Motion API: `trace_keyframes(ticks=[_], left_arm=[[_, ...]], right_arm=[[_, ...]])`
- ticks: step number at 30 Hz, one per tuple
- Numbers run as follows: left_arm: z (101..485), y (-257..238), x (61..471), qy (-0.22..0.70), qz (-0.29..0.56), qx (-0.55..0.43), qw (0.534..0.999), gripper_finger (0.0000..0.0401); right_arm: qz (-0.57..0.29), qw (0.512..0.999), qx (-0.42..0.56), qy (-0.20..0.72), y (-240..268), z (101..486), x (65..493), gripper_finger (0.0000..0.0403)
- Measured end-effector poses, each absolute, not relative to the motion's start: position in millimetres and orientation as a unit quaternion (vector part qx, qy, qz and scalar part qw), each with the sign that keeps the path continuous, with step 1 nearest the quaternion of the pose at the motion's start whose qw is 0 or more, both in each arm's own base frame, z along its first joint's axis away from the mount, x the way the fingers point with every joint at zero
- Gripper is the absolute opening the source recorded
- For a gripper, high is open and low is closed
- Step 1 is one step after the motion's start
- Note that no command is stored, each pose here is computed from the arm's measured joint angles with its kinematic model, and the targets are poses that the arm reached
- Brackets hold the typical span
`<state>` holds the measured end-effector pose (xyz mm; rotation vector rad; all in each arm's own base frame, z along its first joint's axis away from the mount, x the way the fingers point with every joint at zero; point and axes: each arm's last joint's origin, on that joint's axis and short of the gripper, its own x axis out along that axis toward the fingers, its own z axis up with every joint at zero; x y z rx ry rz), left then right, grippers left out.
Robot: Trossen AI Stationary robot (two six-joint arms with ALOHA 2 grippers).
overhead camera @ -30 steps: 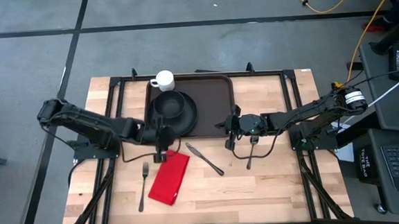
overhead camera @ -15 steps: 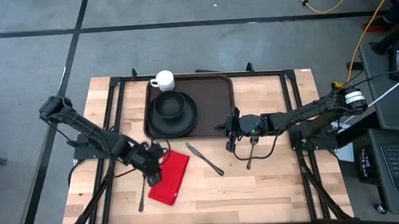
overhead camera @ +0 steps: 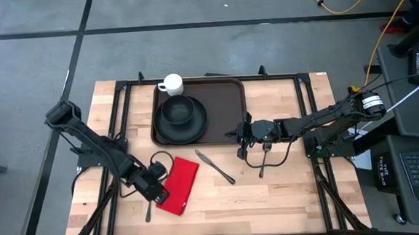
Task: Set up tray
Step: Put the red napkin on the brown tray to the right of the black plate
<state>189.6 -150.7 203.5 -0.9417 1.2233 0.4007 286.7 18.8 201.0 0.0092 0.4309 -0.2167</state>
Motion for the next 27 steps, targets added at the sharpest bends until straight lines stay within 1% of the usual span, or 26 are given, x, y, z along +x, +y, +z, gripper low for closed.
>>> trace_keyframes(ticks=[2, 6, 13, 18, 24, 27], left_arm=[[195, -155, 190, 0.550, 0.167, -0.439, 0.690, 0.0113], [180, -159, 189, 0.532, 0.153, -0.462, 0.693, 0.0113], [163, -159, 178, 0.530, 0.186, -0.480, 0.674, 0.0113], [161, -164, 171, 0.531, 0.184, -0.484, 0.671, 0.0113], [160, -168, 167, 0.532, 0.189, -0.491, 0.664, 0.0113], [160, -169, 166, 0.525, 0.193, -0.490, 0.668, 0.0113]], right_arm=[[-0.107, 0.971, 0.004, 0.213, 19, 201, 287, 0.0010], [-0.105, 0.971, 0.005, 0.214, 19, 201, 287, 0.0010], [-0.059, 0.974, 0.033, 0.217, 23, 201, 287, 0.0010], [-0.048, 0.974, 0.053, 0.216, 30, 201, 286, 0.0010], [-0.027, 0.977, 0.053, 0.204, 43, 203, 286, 0.0010], [-0.022, 0.979, 0.059, 0.195, 51, 205, 285, 0.0010]])
